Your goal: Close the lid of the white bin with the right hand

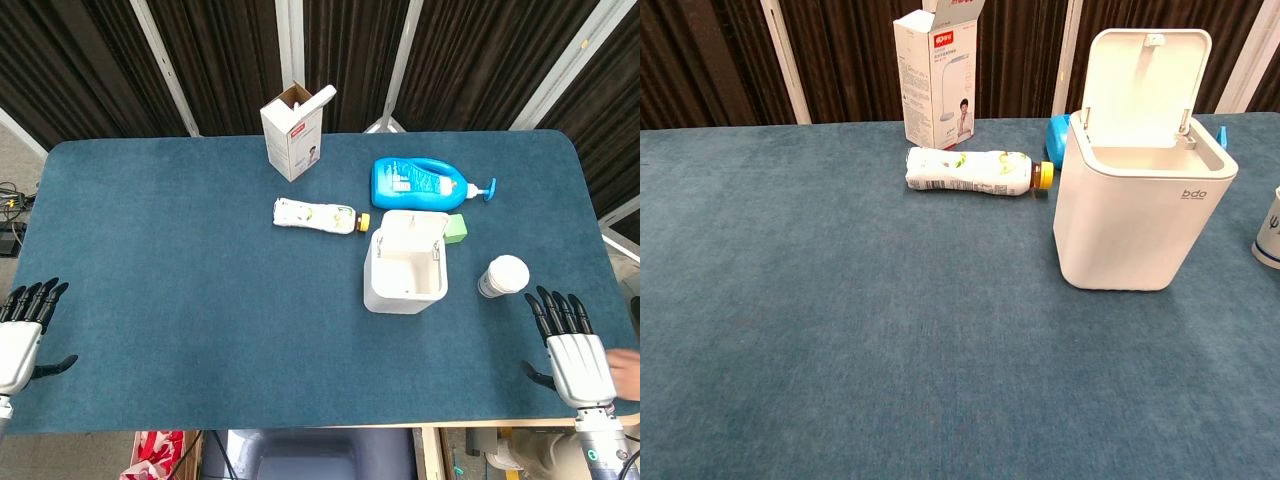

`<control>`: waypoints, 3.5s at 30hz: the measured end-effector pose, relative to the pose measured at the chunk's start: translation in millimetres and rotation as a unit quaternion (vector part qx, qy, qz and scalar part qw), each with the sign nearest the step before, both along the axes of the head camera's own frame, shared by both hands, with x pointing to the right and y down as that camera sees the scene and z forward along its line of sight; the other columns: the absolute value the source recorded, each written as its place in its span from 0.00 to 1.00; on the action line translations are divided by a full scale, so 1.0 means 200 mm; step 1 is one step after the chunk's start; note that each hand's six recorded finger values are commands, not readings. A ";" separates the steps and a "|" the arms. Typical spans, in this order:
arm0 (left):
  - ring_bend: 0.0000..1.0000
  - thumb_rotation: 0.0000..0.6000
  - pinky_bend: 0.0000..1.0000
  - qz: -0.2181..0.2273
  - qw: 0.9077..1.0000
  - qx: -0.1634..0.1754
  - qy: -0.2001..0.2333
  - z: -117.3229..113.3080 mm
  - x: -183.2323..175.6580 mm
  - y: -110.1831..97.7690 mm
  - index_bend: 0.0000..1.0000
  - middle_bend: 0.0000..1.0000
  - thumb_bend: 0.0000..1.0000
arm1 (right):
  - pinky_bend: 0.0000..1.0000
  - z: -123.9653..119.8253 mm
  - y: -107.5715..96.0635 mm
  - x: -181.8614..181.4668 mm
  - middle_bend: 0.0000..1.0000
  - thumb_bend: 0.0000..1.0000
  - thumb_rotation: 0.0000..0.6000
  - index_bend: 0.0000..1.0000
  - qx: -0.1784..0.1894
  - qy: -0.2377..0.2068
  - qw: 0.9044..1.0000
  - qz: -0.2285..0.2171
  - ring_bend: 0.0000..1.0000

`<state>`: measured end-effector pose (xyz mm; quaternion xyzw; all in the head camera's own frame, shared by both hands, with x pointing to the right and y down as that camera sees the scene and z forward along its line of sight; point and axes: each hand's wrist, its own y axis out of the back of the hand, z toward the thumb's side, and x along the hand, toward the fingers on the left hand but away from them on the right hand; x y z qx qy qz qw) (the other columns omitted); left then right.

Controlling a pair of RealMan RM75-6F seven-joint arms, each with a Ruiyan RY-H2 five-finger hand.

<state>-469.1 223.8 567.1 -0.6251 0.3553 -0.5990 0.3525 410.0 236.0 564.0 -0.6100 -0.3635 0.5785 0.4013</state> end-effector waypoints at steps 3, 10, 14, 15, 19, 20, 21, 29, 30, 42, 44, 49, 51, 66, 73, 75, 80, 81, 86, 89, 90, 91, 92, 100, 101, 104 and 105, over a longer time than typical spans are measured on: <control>0.00 1.00 0.00 0.000 1.000 0.000 0.000 0.00 0.00 0.00 0.00 0.00 0.00 | 0.00 0.00 0.00 0.00 0.00 0.18 1.00 0.00 0.002 0.000 1.000 0.000 0.00; 0.00 1.00 0.00 0.002 1.000 0.003 0.000 -0.01 0.00 0.00 0.00 0.00 0.00 | 0.00 -0.01 0.00 -0.01 0.00 0.18 1.00 0.00 0.004 -0.004 1.000 0.000 0.00; 0.00 1.00 0.00 0.001 1.000 0.005 0.001 -0.01 0.00 0.00 0.00 0.00 0.00 | 0.00 -0.02 -0.01 -0.02 0.00 0.18 1.00 0.00 0.010 -0.008 1.000 -0.004 0.00; 0.00 1.00 0.00 0.001 1.000 0.006 0.001 -0.01 0.00 0.00 0.00 0.00 0.00 | 0.00 -0.03 -0.01 -0.03 0.00 0.18 1.00 0.00 0.012 -0.008 1.000 -0.005 0.00; 0.00 1.00 0.00 0.000 1.000 0.009 -0.001 -0.02 -0.01 0.00 0.00 0.00 0.00 | 0.00 -0.04 -0.03 -0.05 0.00 0.18 1.00 0.00 0.025 -0.011 1.000 -0.009 0.00; 0.00 1.00 0.00 -0.001 1.000 0.009 -0.001 -0.02 -0.01 0.00 0.00 0.00 0.00 | 0.00 -0.05 -0.04 -0.05 0.00 0.18 1.00 0.00 0.028 -0.012 1.000 -0.008 0.00; 0.00 1.00 0.00 -0.002 1.000 0.009 0.000 -0.02 -0.01 0.00 0.00 0.00 0.00 | 0.00 -0.06 -0.05 -0.05 0.00 0.18 1.00 0.00 0.031 -0.014 0.999 -0.007 0.00; 0.00 1.00 0.00 -0.007 1.000 0.012 0.002 -0.03 -0.02 0.00 0.00 0.00 0.00 | 0.69 -0.16 -0.25 -0.11 0.57 0.39 1.00 0.00 0.067 -0.048 0.997 0.011 0.63; 0.00 1.00 0.00 -0.007 1.000 0.011 0.003 -0.03 -0.02 0.00 0.00 0.00 0.00 | 0.72 -0.17 -0.27 -0.12 0.61 0.43 1.00 0.00 0.066 -0.054 0.996 0.014 0.67; 0.00 1.00 0.00 -0.016 1.000 0.001 0.019 -0.03 -0.01 -0.01 0.00 0.00 0.00 | 0.83 -0.29 -0.73 -0.34 0.81 0.72 1.00 0.00 0.022 -0.130 0.989 0.060 0.86; 0.00 1.00 0.00 -0.018 1.000 -0.002 0.021 -0.02 -0.01 0.00 0.00 0.00 0.00 | 0.83 -0.30 -0.79 -0.39 0.81 0.73 1.00 0.00 0.009 -0.141 0.988 0.064 0.86; 0.00 1.00 0.00 -0.021 0.999 -0.009 0.027 -0.02 -0.01 -0.01 0.00 0.00 0.00 | 0.83 -0.29 -0.91 -0.50 0.81 0.73 1.00 0.06 -0.031 -0.165 0.982 0.083 0.86; 0.00 1.00 0.00 -0.022 0.999 -0.010 0.028 -0.02 -0.01 -0.01 0.00 0.00 0.00 | 0.83 -0.27 -0.95 -0.54 0.81 0.73 1.00 0.08 -0.046 -0.173 0.980 0.090 0.86; 0.00 1.00 0.00 -0.035 0.999 -0.021 0.029 0.01 -0.03 -0.02 0.00 0.00 0.00 | 0.83 -0.11 -1.08 -0.85 0.81 0.75 1.00 0.22 -0.128 -0.187 0.970 0.087 0.86; 0.00 1.00 0.00 -0.037 0.999 -0.022 0.032 0.00 -0.04 -0.02 0.00 0.00 0.00 | 0.83 -0.06 -1.05 -0.87 0.81 0.75 1.00 0.23 -0.147 -0.165 0.971 0.090 0.86; 0.00 1.00 0.00 -0.037 0.999 -0.021 0.034 0.00 -0.04 -0.02 0.00 0.00 0.00 | 0.83 -0.05 -1.04 -0.87 0.81 0.75 1.00 0.23 -0.148 -0.161 0.971 0.093 0.86; 0.00 1.00 0.00 -0.038 0.998 -0.022 0.036 0.00 -0.04 -0.02 0.00 0.00 0.00 | 0.83 -0.06 -1.02 -0.86 0.81 0.75 1.00 0.25 -0.154 -0.157 0.971 0.095 0.86; 0.00 1.00 0.00 -0.037 0.998 -0.022 0.036 0.00 -0.04 -0.02 0.00 0.00 0.00 | 0.83 -0.07 -1.01 -0.87 0.81 0.75 1.00 0.25 -0.156 -0.157 0.971 0.094 0.86; 0.00 1.00 0.00 -0.035 0.998 -0.021 0.039 -0.01 -0.03 -0.02 0.00 0.00 0.00 | 0.83 -0.09 -0.94 -0.89 0.81 0.75 1.00 0.25 -0.175 -0.159 0.968 0.084 0.86; 0.00 1.00 0.00 -0.030 0.999 -0.019 0.041 -0.01 -0.01 -0.01 0.00 0.00 0.00 | 0.83 -0.10 -0.88 -0.91 0.81 0.77 1.00 0.25 -0.191 -0.159 0.966 0.074 0.86; 0.00 1.00 0.00 -0.029 0.999 -0.019 0.041 -0.02 -0.01 -0.01 0.00 0.00 0.00 | 0.83 -0.11 -0.86 -0.92 0.81 0.77 1.00 0.25 -0.195 -0.159 0.965 0.070 0.86; 0.00 1.00 0.00 -0.029 0.999 -0.019 0.041 -0.02 -0.01 -0.01 0.00 0.00 0.00 | 0.83 -0.11 -0.84 -0.92 0.81 0.77 1.00 0.25 -0.199 -0.159 0.965 0.065 0.86; 0.00 1.00 0.00 -0.029 0.999 -0.019 0.041 -0.02 -0.01 -0.01 0.00 0.00 0.00 | 0.83 -0.12 -0.82 -0.93 0.81 0.78 1.00 0.25 -0.201 -0.158 0.965 0.061 0.86; 0.00 1.00 0.00 -0.028 0.999 -0.019 0.040 -0.02 -0.01 -0.01 0.00 0.00 0.00 | 0.83 -0.13 -0.74 -0.93 0.81 0.78 1.00 0.25 -0.212 -0.157 0.963 0.050 0.86; 0.00 1.00 0.00 -0.028 0.999 -0.019 0.040 -0.02 -0.01 -0.01 0.00 0.00 0.00 | 0.83 -0.13 -0.73 -0.93 0.81 0.78 1.00 0.25 -0.214 -0.157 0.963 0.050 0.86; 0.00 1.00 0.00 -0.027 0.999 -0.020 0.040 -0.02 0.00 -0.01 0.00 0.00 0.00 | 0.83 -0.13 -0.71 -0.92 0.81 0.78 1.00 0.25 -0.219 -0.156 0.962 0.050 0.86; 0.00 1.00 0.00 -0.026 0.999 -0.020 0.041 -0.02 0.00 -0.01 0.00 0.00 0.00 | 0.83 -0.13 -0.70 -0.92 0.81 0.78 1.00 0.25 -0.221 -0.156 0.962 0.049 0.86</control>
